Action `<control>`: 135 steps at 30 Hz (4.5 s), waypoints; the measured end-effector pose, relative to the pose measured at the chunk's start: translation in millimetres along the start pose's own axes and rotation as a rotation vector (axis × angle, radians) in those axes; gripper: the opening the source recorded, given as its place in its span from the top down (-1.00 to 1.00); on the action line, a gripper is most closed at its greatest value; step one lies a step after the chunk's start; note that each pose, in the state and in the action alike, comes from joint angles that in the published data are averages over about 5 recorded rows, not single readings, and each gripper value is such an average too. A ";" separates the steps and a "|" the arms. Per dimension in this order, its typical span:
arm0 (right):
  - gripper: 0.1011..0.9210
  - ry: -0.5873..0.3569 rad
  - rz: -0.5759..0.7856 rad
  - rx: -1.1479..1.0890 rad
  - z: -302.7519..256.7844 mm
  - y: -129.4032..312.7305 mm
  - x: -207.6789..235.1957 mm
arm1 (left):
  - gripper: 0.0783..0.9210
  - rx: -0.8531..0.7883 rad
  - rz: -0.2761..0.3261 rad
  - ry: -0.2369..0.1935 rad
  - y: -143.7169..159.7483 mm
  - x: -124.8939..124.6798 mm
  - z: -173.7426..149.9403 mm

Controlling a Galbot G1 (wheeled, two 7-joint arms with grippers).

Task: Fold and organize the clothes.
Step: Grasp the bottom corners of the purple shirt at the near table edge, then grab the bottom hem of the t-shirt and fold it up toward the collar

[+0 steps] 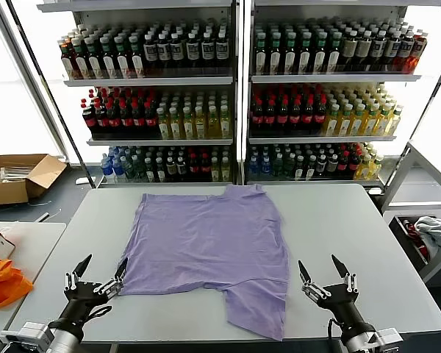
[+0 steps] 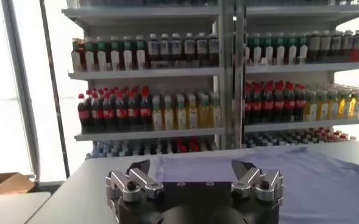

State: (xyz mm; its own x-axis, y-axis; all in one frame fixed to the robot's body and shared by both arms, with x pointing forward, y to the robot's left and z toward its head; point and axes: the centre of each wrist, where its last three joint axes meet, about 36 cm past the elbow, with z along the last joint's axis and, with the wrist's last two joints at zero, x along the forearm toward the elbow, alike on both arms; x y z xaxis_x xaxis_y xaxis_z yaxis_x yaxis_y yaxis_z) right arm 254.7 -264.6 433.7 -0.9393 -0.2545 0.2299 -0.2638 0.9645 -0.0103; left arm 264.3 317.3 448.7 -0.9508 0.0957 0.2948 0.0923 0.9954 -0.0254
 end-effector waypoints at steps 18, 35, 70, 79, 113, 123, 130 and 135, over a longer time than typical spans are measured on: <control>-0.76 0.242 -0.031 -0.040 27.6 41.1 20.8 | -0.77 0.065 -0.004 0.243 20.5 -23.2 19.6; 0.03 0.309 -0.066 -0.050 49.6 74.4 25.5 | -0.77 0.155 -0.022 0.291 37.9 -49.6 31.3; 0.98 0.236 -0.082 -0.097 46.5 69.4 29.0 | 0.97 0.197 -0.023 0.290 17.1 -45.6 57.7; 0.98 0.165 -0.112 -0.103 30.9 61.1 46.6 | 0.98 0.168 -0.036 0.266 10.9 -30.5 46.4; 0.98 -0.107 -0.063 -0.143 -6.1 32.1 -62.7 | 0.98 0.052 0.078 0.185 33.3 -79.6 -13.0; 0.98 -0.095 -0.056 -0.117 5.3 21.9 -150.1 | 0.98 0.112 0.081 0.176 44.5 -132.2 -16.2; 0.92 -0.060 -0.056 -0.086 6.5 18.9 -199.6 | 0.95 0.136 0.045 0.187 56.9 -154.9 -13.3; 0.59 -0.037 -0.056 -0.062 6.7 15.1 -216.8 | 0.71 0.136 0.027 0.188 63.0 -158.9 -13.0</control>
State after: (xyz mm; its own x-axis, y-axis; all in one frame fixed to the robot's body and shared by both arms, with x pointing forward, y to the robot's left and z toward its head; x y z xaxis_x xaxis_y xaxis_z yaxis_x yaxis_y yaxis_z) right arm 452.9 -195.4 377.1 -0.9313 -0.3096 0.1921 -0.3033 0.9509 0.0623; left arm 425.0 364.7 412.7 -0.8753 0.1330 0.4649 0.0646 0.9850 -0.1602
